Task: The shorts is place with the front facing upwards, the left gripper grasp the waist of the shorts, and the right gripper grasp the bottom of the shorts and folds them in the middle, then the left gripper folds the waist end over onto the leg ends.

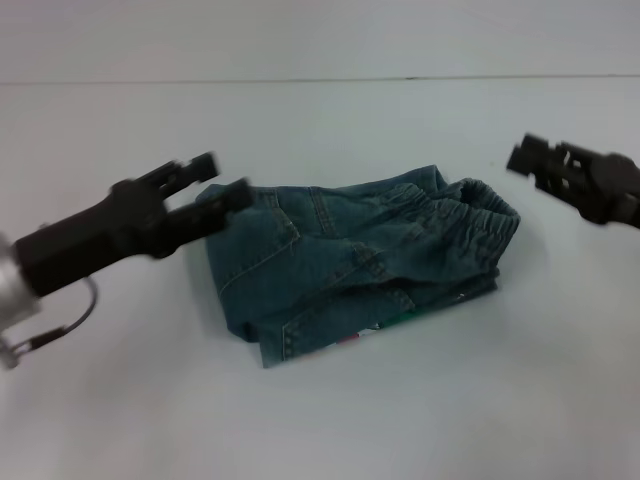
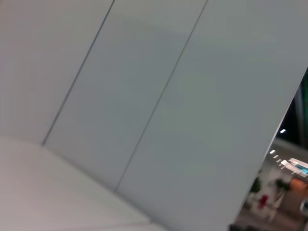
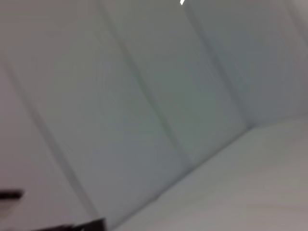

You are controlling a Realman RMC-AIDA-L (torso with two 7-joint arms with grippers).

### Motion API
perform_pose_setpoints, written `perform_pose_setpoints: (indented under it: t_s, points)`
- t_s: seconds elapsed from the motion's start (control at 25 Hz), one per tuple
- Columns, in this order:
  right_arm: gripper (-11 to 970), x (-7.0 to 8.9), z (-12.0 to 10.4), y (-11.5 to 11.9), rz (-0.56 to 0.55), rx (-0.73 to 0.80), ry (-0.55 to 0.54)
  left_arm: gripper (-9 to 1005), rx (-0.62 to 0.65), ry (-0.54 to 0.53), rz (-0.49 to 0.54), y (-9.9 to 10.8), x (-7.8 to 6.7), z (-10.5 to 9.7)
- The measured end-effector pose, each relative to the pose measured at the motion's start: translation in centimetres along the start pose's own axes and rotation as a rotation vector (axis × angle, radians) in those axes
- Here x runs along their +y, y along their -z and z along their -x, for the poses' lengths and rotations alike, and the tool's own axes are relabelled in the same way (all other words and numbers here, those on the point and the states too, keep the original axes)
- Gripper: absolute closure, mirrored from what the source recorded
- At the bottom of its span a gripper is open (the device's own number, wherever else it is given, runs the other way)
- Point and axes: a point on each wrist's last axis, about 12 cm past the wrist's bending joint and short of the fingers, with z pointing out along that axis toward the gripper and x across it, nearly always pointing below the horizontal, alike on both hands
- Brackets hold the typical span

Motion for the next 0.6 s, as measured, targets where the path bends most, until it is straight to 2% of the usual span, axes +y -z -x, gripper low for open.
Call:
perform_pose_setpoints:
  t_s: [0.16,0.28,0.4,0.6]
  points:
    - [649,0.2,1.0,2.6,0.077,0.153,-0.013,138,0.082,0.01,0.061,3.2,0.3,-1.1]
    - [525,0.4,1.6,4.4,0.118,0.243,-0.03,138,0.155,0.021,0.07,4.6,0.4,-1.6]
    - [388,0.3,1.6,5.5,0.119,0.331,-0.054,137,0.243,0.034,0.045,5.3,0.2,-1.7]
    - [156,0.0,0.9,5.7,0.092,0.393,-0.068,137,0.325,0.045,0.003,5.3,-0.1,-1.6]
